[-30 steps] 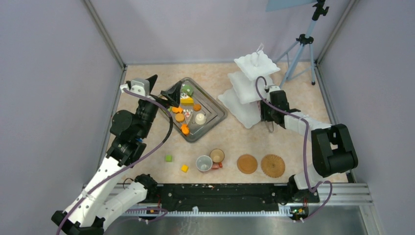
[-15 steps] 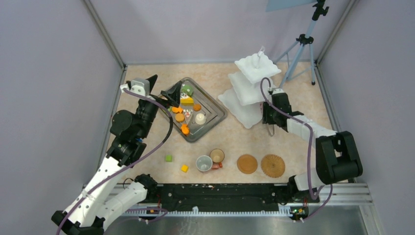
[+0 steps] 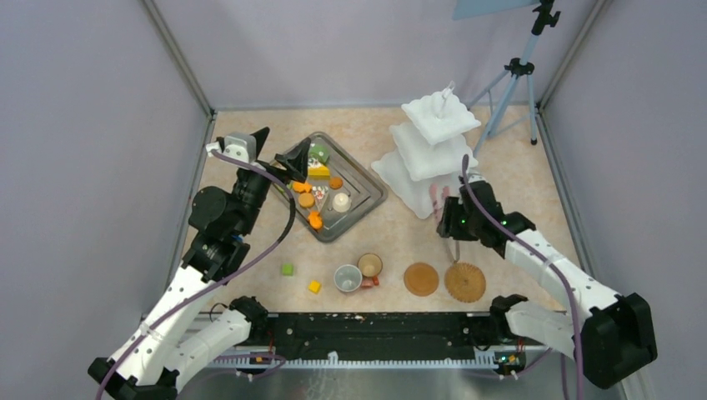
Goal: Serve the afternoon tea
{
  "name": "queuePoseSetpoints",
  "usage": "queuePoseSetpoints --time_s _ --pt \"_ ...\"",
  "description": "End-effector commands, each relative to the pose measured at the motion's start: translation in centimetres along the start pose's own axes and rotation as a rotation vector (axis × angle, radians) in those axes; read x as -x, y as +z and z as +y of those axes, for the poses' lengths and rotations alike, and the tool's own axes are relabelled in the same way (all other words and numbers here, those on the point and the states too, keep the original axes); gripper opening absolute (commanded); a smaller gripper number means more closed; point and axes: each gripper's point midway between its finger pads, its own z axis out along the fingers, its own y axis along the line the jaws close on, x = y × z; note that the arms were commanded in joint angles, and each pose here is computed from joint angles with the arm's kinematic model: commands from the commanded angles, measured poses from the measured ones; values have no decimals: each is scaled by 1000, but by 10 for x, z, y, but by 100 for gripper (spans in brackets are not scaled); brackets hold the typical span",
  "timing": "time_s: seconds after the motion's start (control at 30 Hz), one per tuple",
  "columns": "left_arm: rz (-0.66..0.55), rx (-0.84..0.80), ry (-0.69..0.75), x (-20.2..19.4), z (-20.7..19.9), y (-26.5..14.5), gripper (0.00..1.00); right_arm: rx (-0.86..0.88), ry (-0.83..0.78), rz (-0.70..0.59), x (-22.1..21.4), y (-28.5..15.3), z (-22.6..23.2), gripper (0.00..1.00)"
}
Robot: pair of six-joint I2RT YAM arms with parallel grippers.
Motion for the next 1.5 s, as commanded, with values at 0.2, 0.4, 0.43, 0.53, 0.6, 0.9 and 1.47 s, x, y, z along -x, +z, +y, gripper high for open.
queuePoseSetpoints --time_s 0.2,0.4,0.43,0.53,0.6,0.9,1.47 --pt "-27 17 4 5 3 3 99 372 -248 157 -57 -79 159 48" --pt "-32 26 7 7 5 1 99 300 -555 152 -23 -57 207 56" --pt "-30 30 10 6 5 1 99 274 -602 157 -18 -49 211 56" --pt "-32 38 15 7 7 1 99 229 -686 162 -9 -27 222 58" --pt "-40 47 14 10 9 0 99 206 -717 171 -5 -12 225 58" --pt "-83 120 38 22 24 -11 99 171 -787 222 -11 36 233 58" --pt "-90 131 42 23 26 -13 99 160 -781 235 -15 65 231 53"
